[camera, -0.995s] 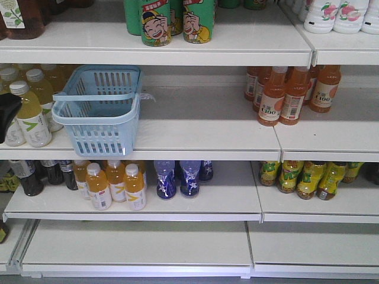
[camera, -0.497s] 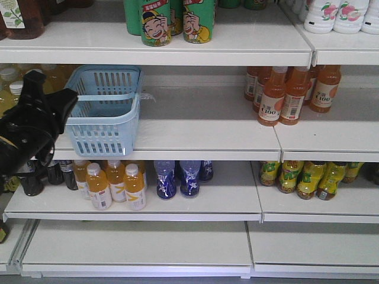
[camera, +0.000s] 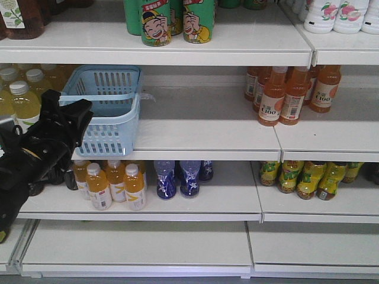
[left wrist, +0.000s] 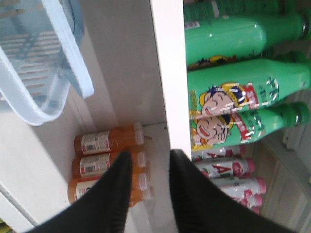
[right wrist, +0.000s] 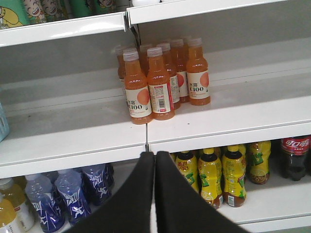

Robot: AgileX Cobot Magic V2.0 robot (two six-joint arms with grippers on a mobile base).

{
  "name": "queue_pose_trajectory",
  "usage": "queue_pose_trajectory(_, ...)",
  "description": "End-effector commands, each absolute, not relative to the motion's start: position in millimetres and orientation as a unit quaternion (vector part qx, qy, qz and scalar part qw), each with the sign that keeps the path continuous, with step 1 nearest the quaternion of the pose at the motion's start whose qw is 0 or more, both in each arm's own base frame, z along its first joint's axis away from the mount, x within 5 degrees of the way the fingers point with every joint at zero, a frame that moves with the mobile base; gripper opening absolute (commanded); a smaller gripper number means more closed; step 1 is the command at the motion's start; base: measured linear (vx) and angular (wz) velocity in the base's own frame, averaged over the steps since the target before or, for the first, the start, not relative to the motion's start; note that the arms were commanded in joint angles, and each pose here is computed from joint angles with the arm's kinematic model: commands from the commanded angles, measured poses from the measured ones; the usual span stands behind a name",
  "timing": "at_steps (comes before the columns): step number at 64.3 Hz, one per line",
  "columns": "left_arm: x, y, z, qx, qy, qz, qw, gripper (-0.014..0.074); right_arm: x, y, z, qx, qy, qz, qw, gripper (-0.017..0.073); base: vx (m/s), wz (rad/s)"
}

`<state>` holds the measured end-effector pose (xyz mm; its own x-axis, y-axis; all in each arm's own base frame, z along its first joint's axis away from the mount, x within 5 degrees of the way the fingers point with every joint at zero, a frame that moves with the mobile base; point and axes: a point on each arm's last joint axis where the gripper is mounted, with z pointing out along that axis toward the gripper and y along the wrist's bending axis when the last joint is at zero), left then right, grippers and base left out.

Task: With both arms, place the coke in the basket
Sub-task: 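Reach the left gripper to the light-blue basket's handle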

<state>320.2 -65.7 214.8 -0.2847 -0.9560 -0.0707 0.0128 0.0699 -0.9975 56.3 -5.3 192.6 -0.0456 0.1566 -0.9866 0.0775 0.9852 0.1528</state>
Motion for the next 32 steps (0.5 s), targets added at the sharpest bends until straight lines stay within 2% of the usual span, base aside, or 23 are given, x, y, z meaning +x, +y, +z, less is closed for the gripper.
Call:
queue_pose_trajectory(1, 324.9, -54.9, 237.8, -0.414, 0.510, -0.588, 0.472, 0.0403, 56.5, -3.9, 193.2, 0.068, 0.703, 0.029, 0.708, -0.0006, 0.00, 0.00)
queue_pose_trajectory(7, 328.0, -46.9, 235.1, -0.442, 0.484, -0.593, 0.469, 0.0568, 56.5, -3.9, 193.2, 0.068, 0.703, 0.029, 0.708, -0.0006, 0.00, 0.00)
queue_pose_trajectory(13, 330.9, -43.2, 231.0, -0.454, 0.476, -0.594, 0.463, 0.0643, 56.5, -3.9, 193.2, 0.068, 0.703, 0.029, 0.708, -0.0006, 0.00, 0.00)
queue_pose_trajectory(32, 357.0, -47.0, 230.9, -0.440, 0.474, -0.603, 0.468, 0.0610, 56.5, -3.9, 193.2, 0.068, 0.703, 0.029, 0.708, -0.0006, 0.00, 0.00)
